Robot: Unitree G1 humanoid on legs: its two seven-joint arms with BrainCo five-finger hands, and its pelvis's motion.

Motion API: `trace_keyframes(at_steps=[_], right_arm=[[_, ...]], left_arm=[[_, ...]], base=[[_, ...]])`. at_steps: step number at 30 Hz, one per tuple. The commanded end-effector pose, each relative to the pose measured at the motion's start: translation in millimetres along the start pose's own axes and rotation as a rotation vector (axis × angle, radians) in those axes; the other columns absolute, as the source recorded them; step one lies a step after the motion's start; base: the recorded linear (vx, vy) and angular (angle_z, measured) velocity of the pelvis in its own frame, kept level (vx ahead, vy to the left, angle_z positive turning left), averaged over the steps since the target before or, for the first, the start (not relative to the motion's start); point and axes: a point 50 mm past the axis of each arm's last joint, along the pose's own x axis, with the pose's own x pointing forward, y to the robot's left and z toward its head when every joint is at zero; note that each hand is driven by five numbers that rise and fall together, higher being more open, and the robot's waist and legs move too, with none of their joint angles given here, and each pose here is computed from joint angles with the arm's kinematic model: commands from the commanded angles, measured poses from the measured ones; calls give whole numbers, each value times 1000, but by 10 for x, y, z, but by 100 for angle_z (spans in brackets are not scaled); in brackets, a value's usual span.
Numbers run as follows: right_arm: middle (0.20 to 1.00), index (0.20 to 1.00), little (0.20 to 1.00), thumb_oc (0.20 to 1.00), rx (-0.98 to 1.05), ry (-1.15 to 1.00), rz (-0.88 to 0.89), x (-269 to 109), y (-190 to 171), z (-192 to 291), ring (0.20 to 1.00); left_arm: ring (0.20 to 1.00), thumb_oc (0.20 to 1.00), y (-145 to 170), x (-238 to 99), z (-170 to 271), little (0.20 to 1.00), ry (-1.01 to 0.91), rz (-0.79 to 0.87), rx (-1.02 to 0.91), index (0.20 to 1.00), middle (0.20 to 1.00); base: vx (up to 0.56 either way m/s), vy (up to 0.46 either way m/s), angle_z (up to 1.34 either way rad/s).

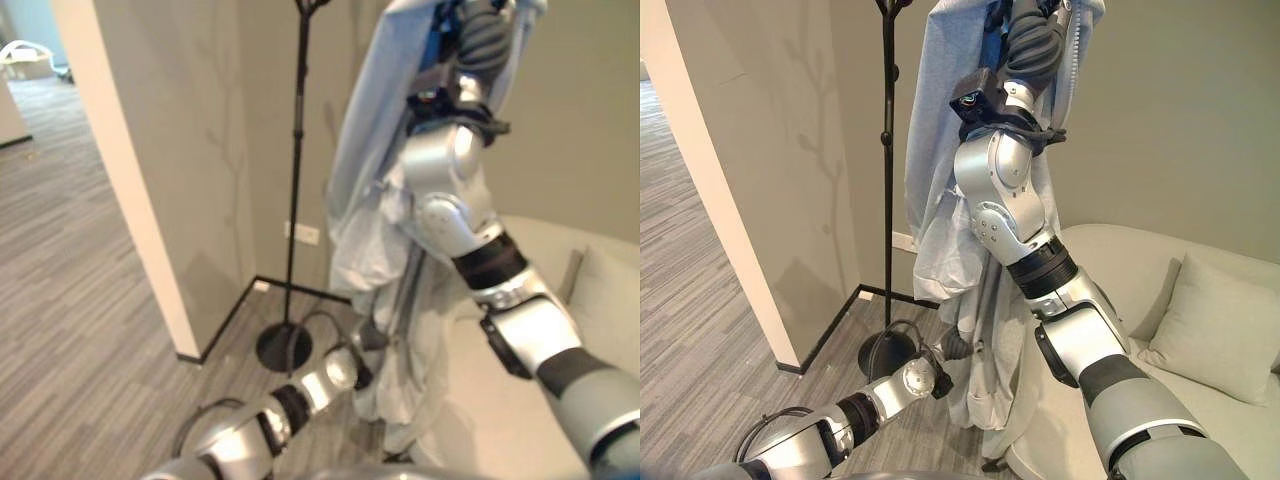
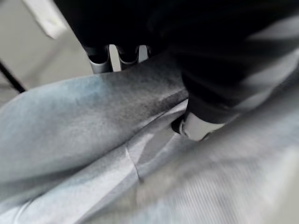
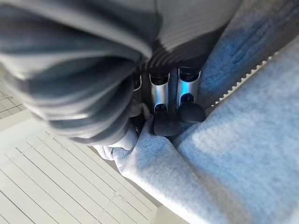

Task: Hang the clothes on the sofa on the clothes rack.

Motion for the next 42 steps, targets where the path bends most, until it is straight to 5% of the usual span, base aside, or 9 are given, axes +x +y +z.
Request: trace_keyframes(at_steps=[1,4,8,14,18,26,31,42], right_arm=[[200,200,200,200,68,-230,144,212,401,591,200],[200,200,200,200,46,-250,140,200,324,633,200],[200,200,200,200,-160,-357,199,-18,-151,873,200],[200,200,200,200,-425,-458,189,-430,-715,1111,200],[200,200,200,200,-485,-451,139,-561,-886,1111,200],[200,200,200,200,-571,-366,31,-818,-1178,986,200],[200,200,200,200,-738,-319,-42,-1095,-1354,913,200],[200,200,200,200,-743,-195,-108,-1383,-1541,841,200]], left_arm=[[200,200,188,185,384,200,-71,163,-63,200,200],[200,200,313,172,333,200,-64,227,-78,200,200],[200,200,1023,-68,131,200,-123,502,-72,200,200],[200,200,2223,-1060,-87,200,-244,940,252,200,200],[200,200,2552,-1398,-19,200,-279,1098,399,200,200],[200,200,2785,-1733,47,200,-309,1263,547,200,200],[200,200,2785,-1759,116,200,-358,1316,618,200,200],[200,200,2803,-1766,351,200,-474,1394,657,200,200]], base=[[0,0,0],[-10,9,0],[-32,49,4],[-2,66,3],[-18,53,0],[-26,59,-21],[-9,64,-3],[-22,97,10]])
